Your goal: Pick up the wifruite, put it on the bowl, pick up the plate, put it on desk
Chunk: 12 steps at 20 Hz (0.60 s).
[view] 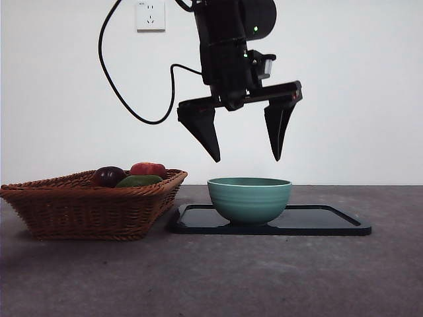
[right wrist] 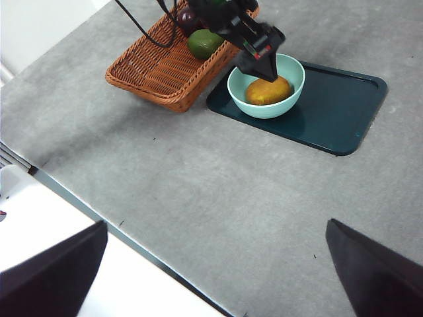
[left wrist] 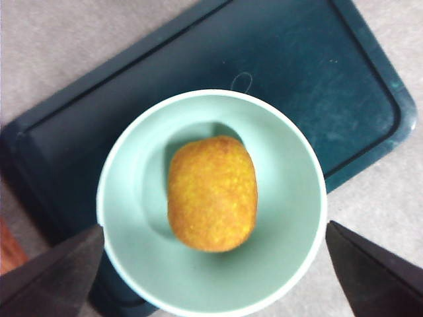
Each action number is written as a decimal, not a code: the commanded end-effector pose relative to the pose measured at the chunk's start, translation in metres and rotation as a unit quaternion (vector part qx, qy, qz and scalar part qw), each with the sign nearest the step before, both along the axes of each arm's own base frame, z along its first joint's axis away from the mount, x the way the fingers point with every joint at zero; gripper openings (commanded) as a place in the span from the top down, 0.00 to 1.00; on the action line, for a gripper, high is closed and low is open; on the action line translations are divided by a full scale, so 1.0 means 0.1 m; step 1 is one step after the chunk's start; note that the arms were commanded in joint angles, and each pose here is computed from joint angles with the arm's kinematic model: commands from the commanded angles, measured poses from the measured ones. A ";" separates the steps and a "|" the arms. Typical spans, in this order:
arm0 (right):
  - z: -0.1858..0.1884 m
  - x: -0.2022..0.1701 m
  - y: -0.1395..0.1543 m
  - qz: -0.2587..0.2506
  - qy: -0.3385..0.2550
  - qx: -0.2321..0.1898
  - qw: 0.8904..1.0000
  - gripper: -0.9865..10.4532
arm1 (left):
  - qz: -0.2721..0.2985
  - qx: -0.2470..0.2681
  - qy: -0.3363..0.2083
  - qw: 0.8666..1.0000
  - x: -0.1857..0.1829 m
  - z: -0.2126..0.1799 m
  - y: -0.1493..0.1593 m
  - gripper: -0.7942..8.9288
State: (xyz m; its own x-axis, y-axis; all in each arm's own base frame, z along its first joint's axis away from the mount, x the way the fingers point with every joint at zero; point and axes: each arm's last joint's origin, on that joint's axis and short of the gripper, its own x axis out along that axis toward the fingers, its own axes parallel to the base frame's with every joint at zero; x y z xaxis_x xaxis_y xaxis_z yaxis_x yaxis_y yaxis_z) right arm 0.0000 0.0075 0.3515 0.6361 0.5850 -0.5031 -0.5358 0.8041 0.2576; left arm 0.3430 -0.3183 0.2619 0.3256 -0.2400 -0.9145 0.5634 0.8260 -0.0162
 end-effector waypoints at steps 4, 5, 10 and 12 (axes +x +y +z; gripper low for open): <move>0.02 -0.01 0.00 -0.002 0.002 0.008 1.000 0.38 | -0.008 -0.007 -0.009 1.000 0.08 -0.13 -0.12 0.34; 0.02 -0.01 0.00 -0.002 0.002 0.008 1.000 0.38 | -0.008 -0.004 -0.006 1.000 0.09 -0.16 -0.12 0.34; 0.01 -0.01 -0.01 -0.002 0.007 0.005 1.000 0.38 | -0.010 0.008 0.005 1.000 0.13 -0.33 -0.16 0.35; 0.00 -0.02 -0.01 -0.002 0.011 0.003 1.000 0.38 | -0.010 0.013 0.011 1.000 0.14 -0.41 -0.17 0.35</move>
